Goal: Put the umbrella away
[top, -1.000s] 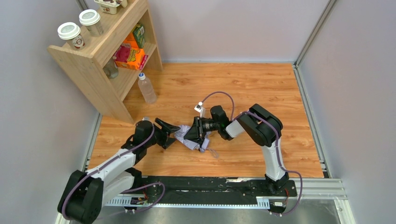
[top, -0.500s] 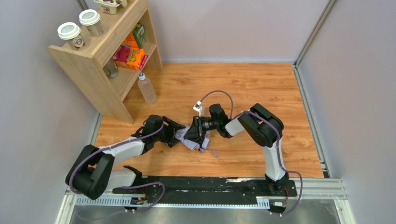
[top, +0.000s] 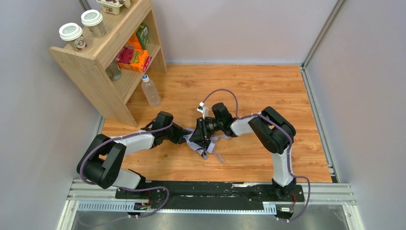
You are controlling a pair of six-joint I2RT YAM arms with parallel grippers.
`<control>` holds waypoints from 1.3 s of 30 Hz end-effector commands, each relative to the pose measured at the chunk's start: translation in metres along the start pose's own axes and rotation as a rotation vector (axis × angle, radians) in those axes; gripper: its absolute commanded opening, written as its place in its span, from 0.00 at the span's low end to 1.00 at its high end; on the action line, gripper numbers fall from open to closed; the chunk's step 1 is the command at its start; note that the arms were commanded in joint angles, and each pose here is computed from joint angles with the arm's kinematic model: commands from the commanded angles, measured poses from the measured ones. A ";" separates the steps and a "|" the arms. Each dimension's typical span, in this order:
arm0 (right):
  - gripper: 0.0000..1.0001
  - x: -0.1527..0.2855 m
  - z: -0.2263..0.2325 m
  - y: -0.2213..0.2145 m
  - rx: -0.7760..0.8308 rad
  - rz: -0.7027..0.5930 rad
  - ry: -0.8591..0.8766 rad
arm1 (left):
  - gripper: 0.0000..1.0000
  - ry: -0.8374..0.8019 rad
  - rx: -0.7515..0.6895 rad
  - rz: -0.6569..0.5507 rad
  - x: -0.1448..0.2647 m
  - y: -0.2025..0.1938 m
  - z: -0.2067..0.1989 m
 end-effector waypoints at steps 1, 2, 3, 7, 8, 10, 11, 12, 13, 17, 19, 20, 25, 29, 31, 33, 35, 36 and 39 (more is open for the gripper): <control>0.00 -0.007 -0.023 -0.067 -0.054 0.204 -0.111 | 0.11 0.282 -0.077 -0.051 -0.010 0.003 0.078; 0.00 -0.007 -0.023 -0.067 -0.052 0.207 -0.109 | 0.05 0.303 -0.078 -0.052 -0.010 0.004 0.083; 0.00 -0.007 -0.022 -0.065 -0.045 0.206 -0.110 | 0.00 0.313 -0.089 -0.053 -0.011 0.005 0.086; 0.04 -0.002 -0.016 -0.054 -0.030 0.194 -0.160 | 0.00 0.353 -0.092 -0.049 -0.010 0.004 0.096; 0.11 0.001 -0.016 -0.049 -0.028 0.189 -0.189 | 0.00 0.357 -0.097 -0.045 -0.010 0.003 0.097; 0.41 0.008 -0.010 -0.040 -0.030 0.199 -0.242 | 0.00 0.367 -0.100 -0.052 -0.008 0.004 0.098; 0.51 0.011 -0.007 -0.032 -0.021 0.183 -0.276 | 0.00 0.364 -0.105 -0.052 -0.008 0.003 0.098; 0.60 0.016 -0.003 -0.025 -0.012 0.178 -0.306 | 0.00 0.362 -0.105 -0.053 -0.007 0.003 0.098; 0.69 0.020 0.002 -0.014 0.018 0.158 -0.330 | 0.00 0.367 -0.103 -0.052 -0.007 0.003 0.098; 1.00 0.048 0.027 0.016 0.146 0.115 -0.446 | 0.00 0.367 -0.109 -0.049 -0.007 0.003 0.096; 1.00 0.061 0.043 0.027 0.224 0.087 -0.468 | 0.00 0.364 -0.109 -0.048 -0.007 0.002 0.094; 1.00 0.065 0.051 0.031 0.253 0.073 -0.468 | 0.00 0.361 -0.108 -0.049 -0.007 0.003 0.093; 1.00 0.064 0.080 0.013 0.470 0.052 -0.495 | 0.00 0.351 -0.115 -0.042 -0.007 0.002 0.088; 1.00 0.051 0.075 -0.006 0.646 0.051 -0.712 | 0.00 0.352 -0.118 -0.042 -0.005 0.002 0.086; 1.00 0.044 0.074 -0.009 0.719 0.027 -0.839 | 0.00 0.359 -0.115 -0.044 -0.005 0.002 0.087; 1.00 0.040 0.062 -0.007 0.741 0.003 -0.967 | 0.00 0.358 -0.110 -0.042 -0.005 0.002 0.087; 1.00 0.041 0.047 -0.005 0.751 -0.012 -1.060 | 0.00 0.354 -0.109 -0.035 -0.005 0.001 0.085; 1.00 0.040 0.041 -0.004 0.762 -0.019 -1.087 | 0.00 0.353 -0.106 -0.033 -0.004 0.001 0.085; 1.00 0.039 0.022 -0.004 0.752 -0.001 -1.168 | 0.00 0.349 -0.108 -0.035 -0.003 0.001 0.084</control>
Point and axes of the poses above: each gripper's point midway between its finger pads, its own x axis back along the fingers, its own z axis along the line the jaws close on, y = z × x, the point moved 3 cm from there along x, back along the fingers, and after that the axes turned 1 degree about -x, right-handed, at the moved point
